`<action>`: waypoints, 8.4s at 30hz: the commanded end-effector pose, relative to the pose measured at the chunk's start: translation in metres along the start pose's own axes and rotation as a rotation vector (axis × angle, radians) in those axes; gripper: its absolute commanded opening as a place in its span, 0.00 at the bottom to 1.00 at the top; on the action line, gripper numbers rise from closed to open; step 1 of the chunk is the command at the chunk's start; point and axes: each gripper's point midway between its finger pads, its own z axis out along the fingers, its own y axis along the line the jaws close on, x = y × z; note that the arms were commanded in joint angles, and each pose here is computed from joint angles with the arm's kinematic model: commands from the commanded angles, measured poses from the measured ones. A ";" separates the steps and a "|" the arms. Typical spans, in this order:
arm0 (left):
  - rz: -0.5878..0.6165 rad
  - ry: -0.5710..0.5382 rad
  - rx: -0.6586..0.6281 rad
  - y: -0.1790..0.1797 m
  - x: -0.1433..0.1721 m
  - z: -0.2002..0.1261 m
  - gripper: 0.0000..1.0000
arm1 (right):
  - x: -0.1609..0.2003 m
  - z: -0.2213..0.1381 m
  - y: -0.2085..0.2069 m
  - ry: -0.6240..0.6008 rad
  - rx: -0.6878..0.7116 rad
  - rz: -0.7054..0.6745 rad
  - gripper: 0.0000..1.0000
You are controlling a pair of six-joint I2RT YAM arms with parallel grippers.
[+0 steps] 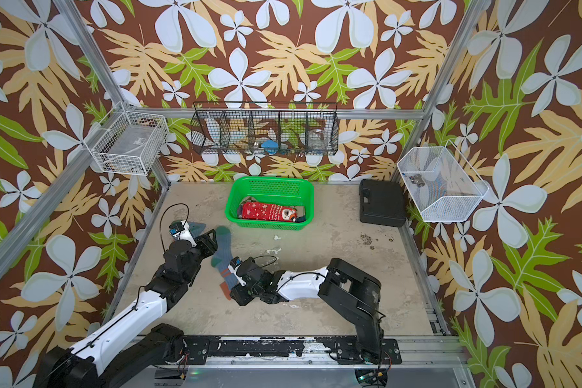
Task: Place the socks together as a pair
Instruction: Flatten out the sock at the center of the board, then pick up the sock from the center of the board.
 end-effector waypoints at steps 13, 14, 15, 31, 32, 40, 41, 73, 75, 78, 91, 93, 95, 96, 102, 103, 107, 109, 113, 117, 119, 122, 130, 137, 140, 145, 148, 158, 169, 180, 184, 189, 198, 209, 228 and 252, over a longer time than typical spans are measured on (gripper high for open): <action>0.000 0.007 -0.002 0.008 0.004 -0.003 0.64 | -0.004 0.023 -0.016 0.004 0.090 -0.004 0.11; 0.002 0.008 -0.001 0.008 0.004 -0.003 0.64 | -0.003 0.018 -0.019 0.009 0.108 -0.011 0.06; 0.002 0.009 0.000 0.008 0.004 -0.004 0.63 | -0.002 0.012 -0.022 0.015 0.127 -0.021 0.03; -0.062 0.188 0.155 -0.004 0.058 0.001 0.63 | 0.005 -0.138 -0.114 0.202 0.772 -0.412 0.00; -0.064 0.199 0.157 -0.003 0.062 0.002 0.63 | 0.008 -0.134 -0.111 0.202 0.760 -0.419 0.01; -0.059 0.221 0.145 0.005 0.074 0.000 0.63 | 0.047 -0.065 -0.054 0.203 0.456 -0.393 0.27; -0.057 0.226 0.141 0.006 0.076 0.000 0.63 | 0.050 -0.062 -0.047 0.186 0.400 -0.372 0.31; -0.058 0.297 0.212 -0.005 0.105 -0.009 0.64 | 0.061 -0.098 -0.044 -0.176 -0.243 0.330 0.49; -0.056 0.292 0.214 -0.006 0.103 -0.009 0.64 | 0.065 -0.090 -0.056 -0.161 -0.176 0.351 0.41; -0.050 0.282 0.212 -0.006 0.101 -0.010 0.64 | 0.069 -0.082 -0.070 -0.145 -0.096 0.364 0.39; -0.063 0.302 0.238 -0.010 0.110 -0.008 0.64 | 0.042 -0.145 -0.124 0.009 0.439 0.046 0.00; -0.063 0.316 0.254 -0.019 0.115 -0.004 0.65 | 0.026 -0.170 -0.135 0.058 0.592 -0.048 0.00; -0.053 0.336 0.259 -0.026 0.122 0.001 0.66 | 0.016 -0.185 -0.142 0.115 0.742 -0.156 0.00; -0.050 0.347 0.262 -0.030 0.126 0.004 0.67 | 0.017 -0.185 -0.143 0.162 0.801 -0.221 0.00; -0.041 0.357 0.248 -0.026 0.140 0.012 0.68 | 0.067 -0.137 -0.150 0.459 0.881 -0.429 0.00; -0.035 0.350 0.236 -0.022 0.140 0.012 0.68 | 0.073 -0.129 -0.148 0.480 0.870 -0.448 0.00; -0.031 0.316 0.219 -0.014 0.138 0.009 0.67 | 0.084 -0.096 -0.130 0.477 0.770 -0.456 0.09; -0.040 0.297 0.224 -0.014 0.134 0.006 0.67 | 0.084 -0.080 -0.119 0.430 0.680 -0.419 0.16; -0.044 0.254 0.230 -0.014 0.124 0.000 0.67 | 0.089 -0.061 -0.096 0.375 0.484 -0.313 0.34; -0.044 0.231 0.237 -0.014 0.117 -0.004 0.67 | 0.069 -0.076 -0.071 0.229 0.302 -0.217 0.51; -0.045 0.231 0.239 -0.015 0.117 -0.005 0.67 | 0.052 -0.096 -0.066 0.139 0.251 -0.176 0.58; -0.043 0.238 0.242 -0.016 0.118 -0.004 0.66 | 0.027 -0.136 -0.071 -0.013 0.162 -0.072 0.60; -0.046 0.258 0.248 -0.016 0.124 -0.001 0.66 | 0.030 -0.179 -0.125 -0.143 0.124 0.147 0.49; -0.040 0.257 0.241 -0.014 0.125 -0.003 0.66 | 0.065 -0.143 -0.131 -0.043 0.069 0.243 0.38; -0.038 0.250 0.240 -0.014 0.123 -0.003 0.66 | 0.066 -0.140 -0.126 -0.065 0.023 0.264 0.33; -0.040 0.260 0.243 -0.015 0.126 -0.001 0.66 | 0.068 -0.137 -0.123 -0.068 0.007 0.274 0.30; -0.046 0.274 0.245 -0.014 0.130 0.001 0.66 | 0.069 -0.131 -0.122 -0.061 0.010 0.270 0.30; -0.040 0.270 0.242 -0.014 0.129 0.000 0.66 | 0.072 -0.105 -0.121 0.013 0.113 0.217 0.29; -0.038 0.273 0.240 -0.013 0.130 0.000 0.66 | 0.079 -0.094 -0.131 0.057 0.209 0.201 0.06; -0.032 0.258 0.244 -0.014 0.124 -0.003 0.66 | 0.052 -0.147 -0.152 0.075 0.474 0.075 0.00; -0.036 0.268 0.251 -0.017 0.127 -0.001 0.66 | 0.042 -0.178 -0.175 0.133 0.677 0.005 0.00; -0.037 0.287 0.256 -0.017 0.131 -0.001 0.66 | 0.049 -0.179 -0.195 0.219 0.803 -0.025 0.02; -0.024 0.258 0.238 -0.015 0.124 -0.001 0.66 | 0.023 -0.176 -0.178 0.087 0.793 0.006 0.35; -0.008 0.190 0.230 -0.024 0.095 -0.006 0.72 | 0.036 -0.091 -0.133 -0.050 0.280 0.156 0.34; 0.025 -0.036 -0.118 0.046 -0.022 0.020 1.00 | 0.030 -0.192 -0.279 -0.259 0.349 0.508 0.29; -0.080 0.275 -0.332 0.138 -0.002 0.139 0.70 | -0.021 -0.240 -0.203 -0.413 0.209 0.301 0.37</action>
